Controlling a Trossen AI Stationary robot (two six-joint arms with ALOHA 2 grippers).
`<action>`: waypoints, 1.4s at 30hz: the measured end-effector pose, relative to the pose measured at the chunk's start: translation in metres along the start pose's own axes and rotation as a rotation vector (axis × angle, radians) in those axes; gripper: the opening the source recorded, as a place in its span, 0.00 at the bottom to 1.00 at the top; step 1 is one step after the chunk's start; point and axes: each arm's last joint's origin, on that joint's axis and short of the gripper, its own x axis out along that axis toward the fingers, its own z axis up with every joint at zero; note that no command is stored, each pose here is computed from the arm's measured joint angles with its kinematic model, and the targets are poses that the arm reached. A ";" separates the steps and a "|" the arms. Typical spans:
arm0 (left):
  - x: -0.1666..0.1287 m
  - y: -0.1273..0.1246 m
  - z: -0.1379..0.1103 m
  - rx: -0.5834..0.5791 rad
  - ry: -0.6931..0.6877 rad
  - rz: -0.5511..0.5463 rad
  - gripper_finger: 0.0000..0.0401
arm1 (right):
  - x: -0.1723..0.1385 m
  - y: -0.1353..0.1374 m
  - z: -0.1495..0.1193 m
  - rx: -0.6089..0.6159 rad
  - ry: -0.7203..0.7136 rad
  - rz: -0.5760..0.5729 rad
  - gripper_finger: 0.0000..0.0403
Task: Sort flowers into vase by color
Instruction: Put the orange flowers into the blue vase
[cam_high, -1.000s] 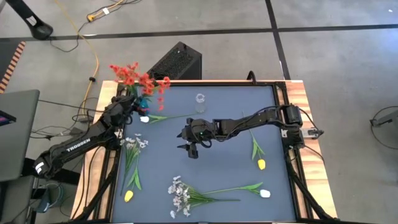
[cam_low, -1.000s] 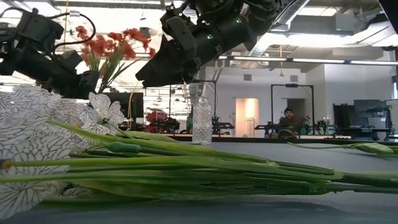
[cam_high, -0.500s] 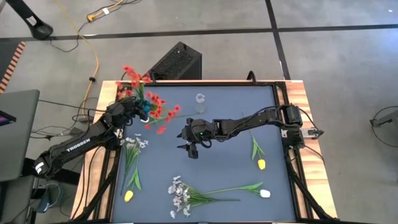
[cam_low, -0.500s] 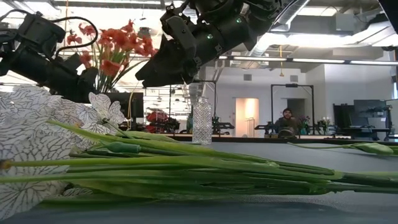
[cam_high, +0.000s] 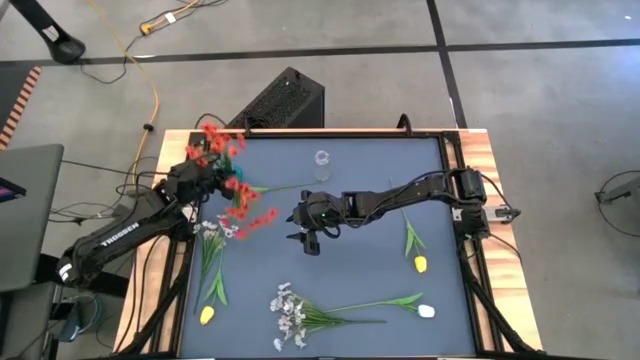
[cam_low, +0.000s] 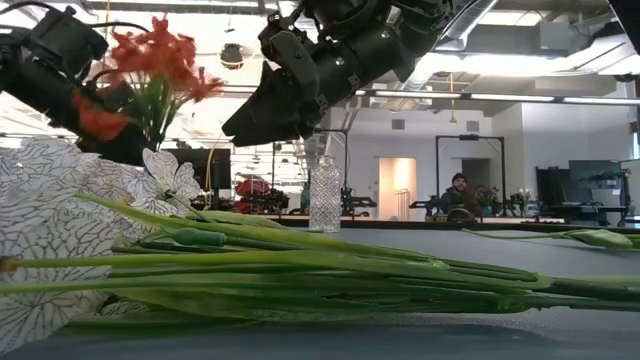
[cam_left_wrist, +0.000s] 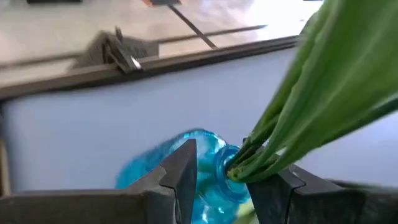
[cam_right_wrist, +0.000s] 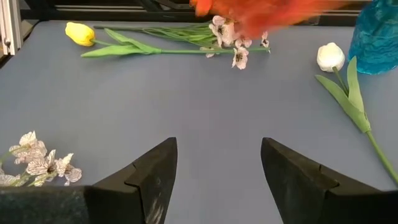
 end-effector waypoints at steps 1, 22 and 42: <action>-0.001 0.000 -0.002 -0.020 0.019 -0.007 0.28 | 0.000 0.000 0.000 0.000 0.000 0.000 0.65; -0.002 0.005 0.000 -0.010 -0.055 0.195 0.28 | 0.000 -0.001 -0.001 0.060 0.012 -0.002 0.65; -0.003 0.006 0.001 0.108 -0.066 0.239 0.56 | -0.010 -0.021 0.037 0.088 -0.390 0.150 0.65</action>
